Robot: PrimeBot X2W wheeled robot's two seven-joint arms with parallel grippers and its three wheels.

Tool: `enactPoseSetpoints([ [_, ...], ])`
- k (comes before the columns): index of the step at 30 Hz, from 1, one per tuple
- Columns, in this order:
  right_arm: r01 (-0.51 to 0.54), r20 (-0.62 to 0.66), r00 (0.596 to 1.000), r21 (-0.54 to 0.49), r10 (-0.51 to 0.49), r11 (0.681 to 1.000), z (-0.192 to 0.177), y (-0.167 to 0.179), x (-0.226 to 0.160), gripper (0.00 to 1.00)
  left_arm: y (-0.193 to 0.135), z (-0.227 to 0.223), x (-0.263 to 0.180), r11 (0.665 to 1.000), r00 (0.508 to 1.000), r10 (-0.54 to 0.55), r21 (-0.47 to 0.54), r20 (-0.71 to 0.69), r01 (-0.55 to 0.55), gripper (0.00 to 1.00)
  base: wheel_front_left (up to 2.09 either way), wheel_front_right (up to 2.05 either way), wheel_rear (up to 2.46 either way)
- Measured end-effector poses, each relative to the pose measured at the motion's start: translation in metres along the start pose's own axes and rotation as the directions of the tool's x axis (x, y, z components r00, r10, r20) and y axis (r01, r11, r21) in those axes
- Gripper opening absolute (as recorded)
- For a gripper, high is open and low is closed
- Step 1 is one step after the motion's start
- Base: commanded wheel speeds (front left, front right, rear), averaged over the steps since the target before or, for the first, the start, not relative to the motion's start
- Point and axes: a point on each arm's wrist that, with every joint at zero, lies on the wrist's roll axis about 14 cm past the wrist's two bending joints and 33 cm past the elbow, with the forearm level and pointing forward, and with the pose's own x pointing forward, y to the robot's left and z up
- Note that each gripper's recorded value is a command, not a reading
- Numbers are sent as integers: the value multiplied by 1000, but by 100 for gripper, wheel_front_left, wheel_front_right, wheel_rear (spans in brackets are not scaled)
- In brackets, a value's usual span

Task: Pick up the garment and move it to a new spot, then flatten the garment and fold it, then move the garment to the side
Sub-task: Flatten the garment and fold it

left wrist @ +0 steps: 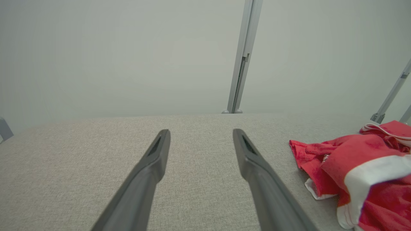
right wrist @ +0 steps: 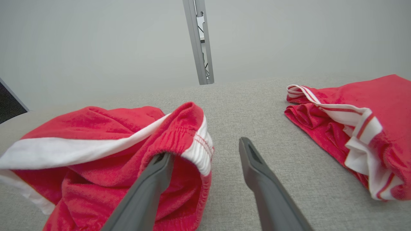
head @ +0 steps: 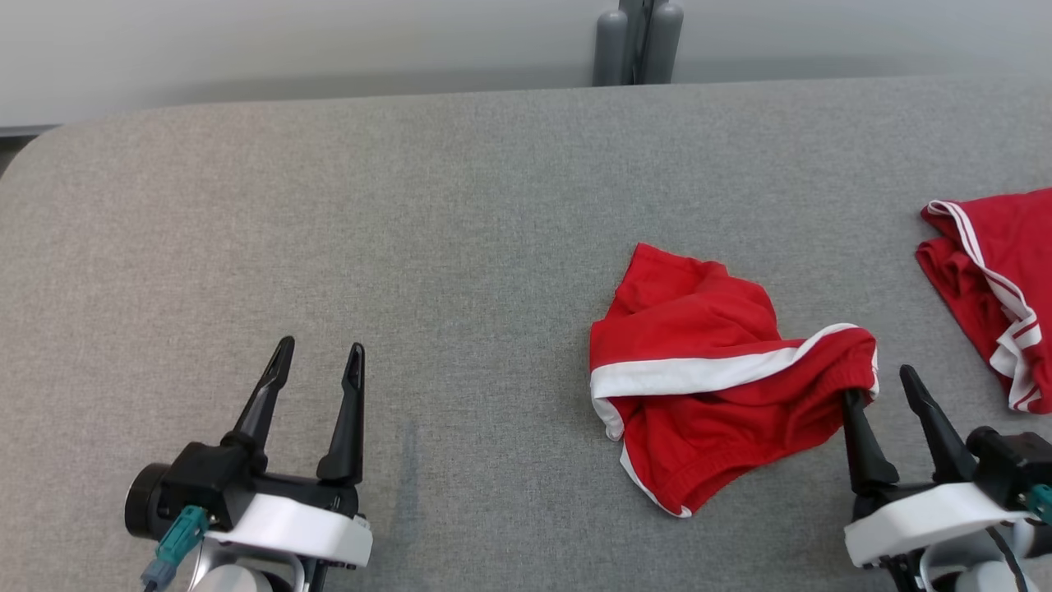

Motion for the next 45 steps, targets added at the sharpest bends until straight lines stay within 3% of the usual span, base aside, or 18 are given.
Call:
enactPoseSetpoints([
  [11,-9,135,991,-104,23,994,61,12,-24,100,3,5,-24,1000,1000,25,8,5,-25,100,0,0,0],
  [21,-22,118,992,-103,34,994,65,21,-36,100,1,12,-32,1000,999,27,4,21,-27,100,0,0,0],
  [32,23,34,999,-66,-21,998,38,12,-60,100,0,13,-30,1000,1000,15,9,22,-15,100,0,0,0],
  [45,3,99,995,-71,4,997,56,21,-50,100,-10,6,-32,1000,1000,-13,7,-8,13,100,0,0,0],
])
